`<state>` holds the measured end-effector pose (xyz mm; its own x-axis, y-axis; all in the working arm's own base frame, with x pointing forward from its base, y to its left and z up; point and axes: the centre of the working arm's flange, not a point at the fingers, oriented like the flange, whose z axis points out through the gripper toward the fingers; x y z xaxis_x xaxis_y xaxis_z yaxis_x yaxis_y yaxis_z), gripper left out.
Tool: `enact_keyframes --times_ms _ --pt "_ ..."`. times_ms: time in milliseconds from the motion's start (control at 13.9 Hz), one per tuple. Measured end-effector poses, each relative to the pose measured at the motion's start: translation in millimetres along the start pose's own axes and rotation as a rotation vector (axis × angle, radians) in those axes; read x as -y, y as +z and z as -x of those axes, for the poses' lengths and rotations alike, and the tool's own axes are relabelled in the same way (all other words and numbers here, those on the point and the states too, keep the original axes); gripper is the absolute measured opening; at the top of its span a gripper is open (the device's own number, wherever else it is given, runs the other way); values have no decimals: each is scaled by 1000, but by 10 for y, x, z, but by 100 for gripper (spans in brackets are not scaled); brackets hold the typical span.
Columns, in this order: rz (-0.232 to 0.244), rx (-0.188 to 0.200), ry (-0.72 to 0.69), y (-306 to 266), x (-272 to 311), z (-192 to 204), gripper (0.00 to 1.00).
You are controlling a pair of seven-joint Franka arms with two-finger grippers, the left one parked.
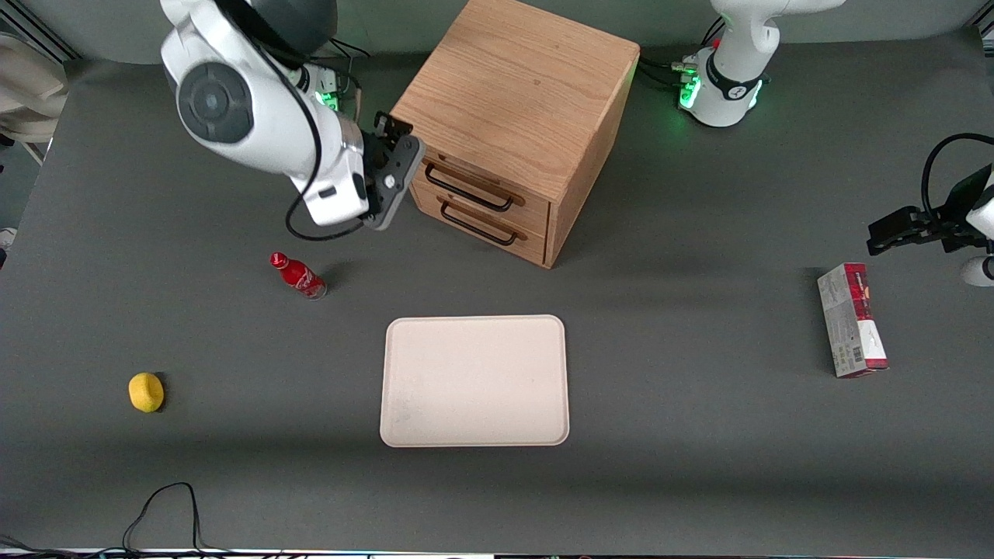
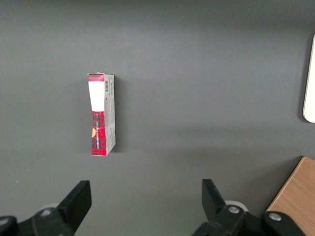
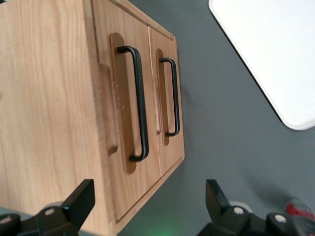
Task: Open upper drawer
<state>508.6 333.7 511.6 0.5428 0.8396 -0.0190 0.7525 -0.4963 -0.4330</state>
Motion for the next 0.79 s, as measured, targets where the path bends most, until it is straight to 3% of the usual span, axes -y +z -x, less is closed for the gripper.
enact_keyframes --times_ms 289,794 --pt "-59 -27 -21 493 -209 -271 100" --pt "-55 -28 -43 1007 -51 -378 100"
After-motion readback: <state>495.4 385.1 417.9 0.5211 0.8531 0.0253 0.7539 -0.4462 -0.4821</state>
